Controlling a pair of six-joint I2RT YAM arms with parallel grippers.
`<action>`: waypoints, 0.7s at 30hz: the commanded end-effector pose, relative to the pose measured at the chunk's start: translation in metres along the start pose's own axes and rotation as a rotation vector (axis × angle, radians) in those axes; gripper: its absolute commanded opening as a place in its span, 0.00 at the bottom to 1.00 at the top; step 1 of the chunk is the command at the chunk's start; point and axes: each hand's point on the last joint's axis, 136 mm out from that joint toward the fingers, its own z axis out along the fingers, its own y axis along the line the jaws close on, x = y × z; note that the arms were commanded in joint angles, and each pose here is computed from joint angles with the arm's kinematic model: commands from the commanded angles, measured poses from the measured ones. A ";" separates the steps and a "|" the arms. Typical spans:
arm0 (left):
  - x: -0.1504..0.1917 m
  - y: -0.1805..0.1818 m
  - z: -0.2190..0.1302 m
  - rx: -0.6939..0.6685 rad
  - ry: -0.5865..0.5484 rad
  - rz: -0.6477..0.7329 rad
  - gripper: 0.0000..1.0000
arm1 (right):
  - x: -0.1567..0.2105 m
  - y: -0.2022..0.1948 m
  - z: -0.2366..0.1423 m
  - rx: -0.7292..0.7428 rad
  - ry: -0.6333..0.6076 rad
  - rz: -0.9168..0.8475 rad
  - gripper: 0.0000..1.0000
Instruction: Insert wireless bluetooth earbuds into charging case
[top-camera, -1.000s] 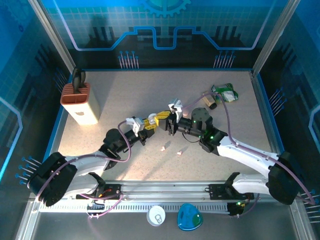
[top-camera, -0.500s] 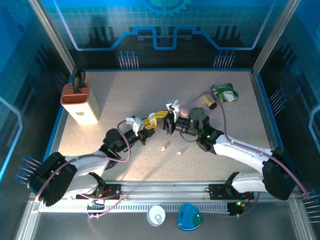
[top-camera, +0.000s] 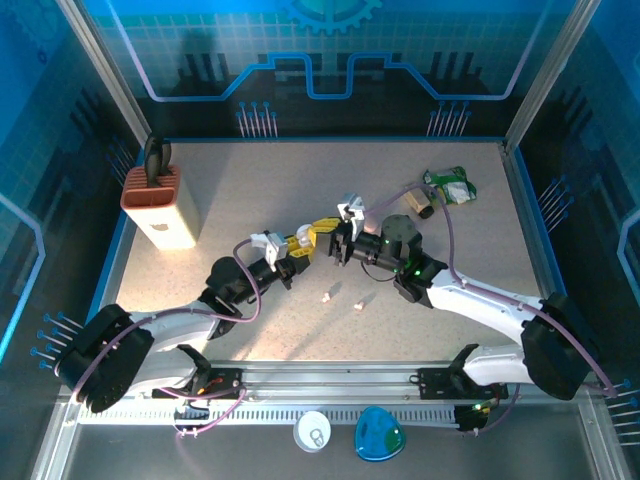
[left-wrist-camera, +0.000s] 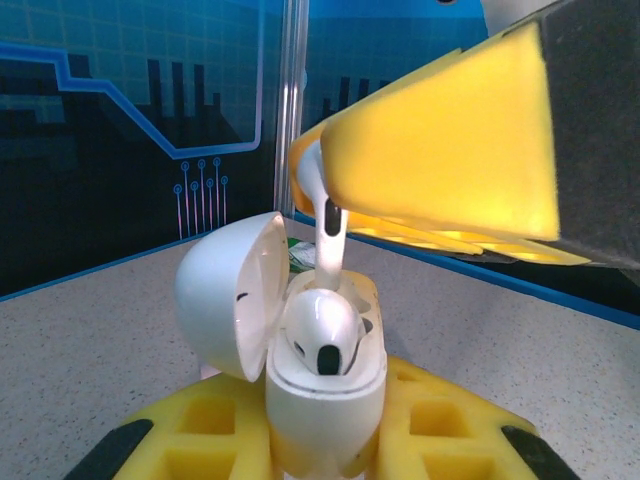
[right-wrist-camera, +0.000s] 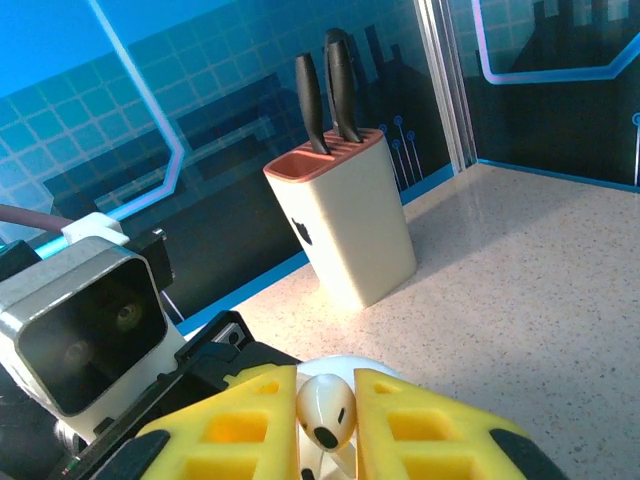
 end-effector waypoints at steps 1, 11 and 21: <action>-0.032 -0.004 0.004 0.014 -0.102 0.007 0.00 | -0.003 -0.003 -0.001 -0.005 -0.033 0.017 0.19; -0.036 0.001 0.008 -0.009 -0.115 0.004 0.00 | 0.005 0.000 0.001 -0.045 -0.012 0.053 0.19; -0.043 0.006 0.014 -0.025 -0.145 0.007 0.00 | 0.018 -0.013 0.001 -0.011 0.008 0.144 0.19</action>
